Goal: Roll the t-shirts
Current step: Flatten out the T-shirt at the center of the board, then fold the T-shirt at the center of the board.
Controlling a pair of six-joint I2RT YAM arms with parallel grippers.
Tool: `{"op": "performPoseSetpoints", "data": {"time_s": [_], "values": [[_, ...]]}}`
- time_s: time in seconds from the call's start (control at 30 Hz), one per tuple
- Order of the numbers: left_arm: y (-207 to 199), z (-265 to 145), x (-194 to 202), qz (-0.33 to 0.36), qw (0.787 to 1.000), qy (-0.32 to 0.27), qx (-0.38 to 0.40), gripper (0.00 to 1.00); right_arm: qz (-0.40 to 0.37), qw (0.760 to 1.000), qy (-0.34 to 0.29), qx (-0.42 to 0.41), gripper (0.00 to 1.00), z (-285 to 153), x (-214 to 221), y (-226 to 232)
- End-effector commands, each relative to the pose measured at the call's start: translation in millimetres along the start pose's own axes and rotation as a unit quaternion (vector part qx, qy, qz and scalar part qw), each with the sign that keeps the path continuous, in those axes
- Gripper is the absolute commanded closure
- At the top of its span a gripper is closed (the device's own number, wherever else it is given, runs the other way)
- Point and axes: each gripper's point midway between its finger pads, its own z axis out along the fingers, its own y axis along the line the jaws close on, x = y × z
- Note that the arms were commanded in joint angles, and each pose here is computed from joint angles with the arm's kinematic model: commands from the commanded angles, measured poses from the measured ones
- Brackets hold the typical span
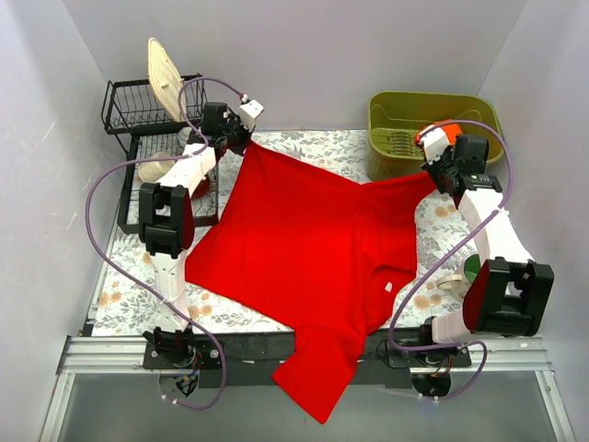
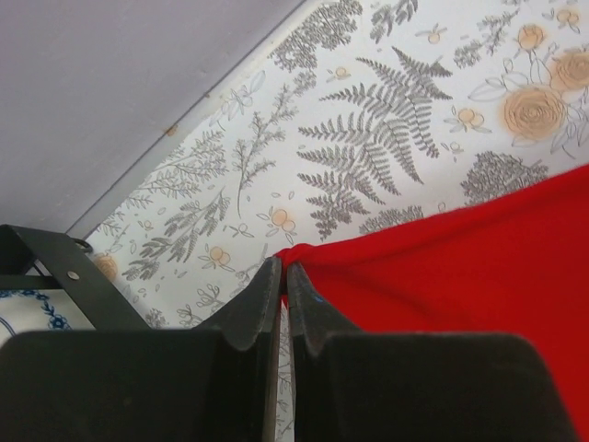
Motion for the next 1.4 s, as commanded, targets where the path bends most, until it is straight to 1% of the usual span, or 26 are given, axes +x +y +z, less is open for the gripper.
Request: {"op": "performPoseSetpoints", "data": {"time_s": [0.0, 0.13, 0.3, 0.33, 0.6, 0.63, 0.73, 0.77, 0.8, 0.97, 1.03, 1.17, 1.23, 1.37], "values": [[2.1, -39.8, -40.7, 0.04, 0.998, -0.043, -0.006, 1.0, 0.008, 1.0, 0.011, -0.008, 0.99, -35.0, -13.2, 15.9], [-3.5, -55.4, -44.0, 0.066, 0.997, -0.045, 0.004, 1.0, -0.008, 0.999, 0.004, -0.033, 0.99, -49.7, -25.6, 48.5], [-0.7, -78.5, -46.4, 0.092, 0.995, -0.048, 0.006, 1.0, -0.008, 0.998, 0.008, -0.062, 0.99, -62.7, -23.7, 75.7], [-1.6, -81.2, -43.0, 0.09, 0.995, -0.044, 0.01, 1.0, -0.007, 0.998, 0.009, -0.069, 0.99, -64.6, -24.1, 80.9], [-5.4, -94.7, -21.7, 0.149, 0.987, -0.02, 0.047, 1.0, -0.009, 0.993, 0.02, -0.116, 0.99, -84.3, -17.8, 108.2], [-6.8, -96.4, -18.5, 0.163, 0.985, -0.016, 0.056, 1.0, -0.008, 0.992, 0.024, -0.122, 0.99, -86.0, -15.9, 111.0], [-11.9, -98.2, -9.8, 0.177, 0.981, -0.008, 0.082, 1.0, -0.001, 0.989, 0.021, -0.146, 0.99, -94.8, -12.9, 124.1], [-13.0, -97.5, -7.1, 0.197, 0.976, -0.007, 0.089, 1.0, -0.001, 0.989, 0.021, -0.147, 0.99, -96.2, -11.7, 126.5], [-18.6, -97.3, -3.3, 0.2, 0.974, -0.005, 0.104, 1.0, -0.002, 0.989, 0.021, -0.144, 0.99, -99.0, -10.5, 126.2], [-26.3, -88.5, -4.4, 0.22, 0.967, -0.007, 0.126, 1.0, -0.002, 0.991, 0.018, -0.136, 0.99, -105.6, -9.1, 123.1], [-29.9, -88.4, -2.1, 0.231, 0.963, -0.005, 0.138, 1.0, -0.001, 0.989, 0.021, -0.145, 0.99, -108.8, -7.6, 126.3], [-35.1, -84.5, 10.8, 0.256, 0.954, 0.005, 0.154, 1.0, -0.004, 0.989, 0.028, -0.146, 0.99, -114.0, -2.5, 127.3], [-36.3, -79.7, 16.6, 0.264, 0.951, 0.01, 0.158, 1.0, -0.01, 0.99, 0.03, -0.14, 0.99, -116.0, -0.5, 124.5], [-33.2, -66.6, 18.7, 0.269, 0.951, 0.017, 0.154, 1.0, -0.018, 0.994, 0.039, -0.098, 0.99, -121.9, 4.1, 107.8]]}}
